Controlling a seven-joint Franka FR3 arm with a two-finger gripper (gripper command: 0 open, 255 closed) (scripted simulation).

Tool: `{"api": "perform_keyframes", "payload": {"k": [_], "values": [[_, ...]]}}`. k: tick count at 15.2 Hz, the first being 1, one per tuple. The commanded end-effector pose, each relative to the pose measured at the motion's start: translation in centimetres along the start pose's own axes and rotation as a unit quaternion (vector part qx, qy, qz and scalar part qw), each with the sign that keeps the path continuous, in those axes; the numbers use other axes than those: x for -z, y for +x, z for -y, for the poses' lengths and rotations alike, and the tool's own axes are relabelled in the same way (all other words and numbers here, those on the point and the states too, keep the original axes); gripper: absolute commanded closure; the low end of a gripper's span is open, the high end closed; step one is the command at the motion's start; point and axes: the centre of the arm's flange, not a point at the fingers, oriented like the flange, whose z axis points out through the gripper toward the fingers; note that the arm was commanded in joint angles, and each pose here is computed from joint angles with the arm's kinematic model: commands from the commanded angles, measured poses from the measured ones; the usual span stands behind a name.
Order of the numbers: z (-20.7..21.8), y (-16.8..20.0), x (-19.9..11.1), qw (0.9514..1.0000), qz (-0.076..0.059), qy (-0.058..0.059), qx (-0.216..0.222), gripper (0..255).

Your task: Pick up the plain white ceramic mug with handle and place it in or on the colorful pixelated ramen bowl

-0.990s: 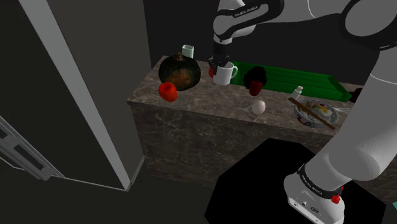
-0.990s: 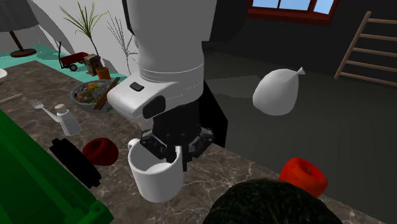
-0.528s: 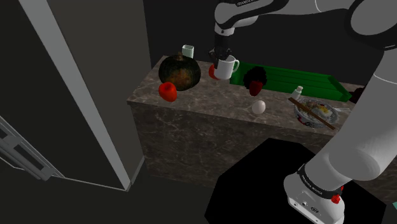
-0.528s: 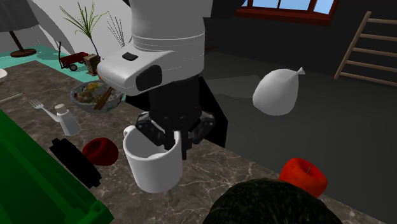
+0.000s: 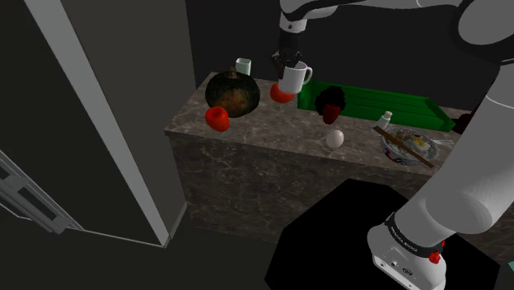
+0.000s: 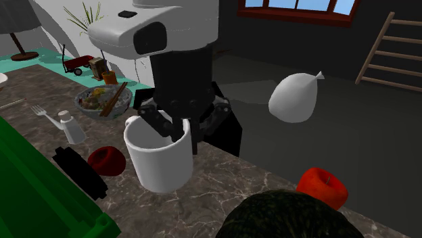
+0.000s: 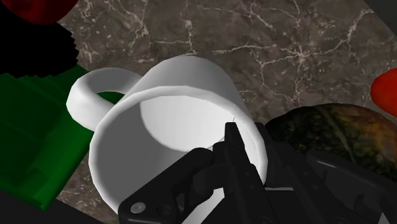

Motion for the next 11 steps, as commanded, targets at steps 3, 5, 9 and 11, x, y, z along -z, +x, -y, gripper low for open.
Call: {"api": "perform_keyframes", "payload": {"k": [3, 5, 9, 11], "values": [[0.0, -0.1, 2.2, 1.0000, 0.000, 0.000, 0.000, 255], [-0.8, -1.1, 2.5, 1.0000, 0.000, 0.000, 0.000, 255], [-3.9, -5.3, 2.8, 1.0000, 0.000, 0.000, 0.000, 255], [-5.5, -7.5, 2.9, 1.0000, 0.000, 0.000, 0.000, 255]]}}
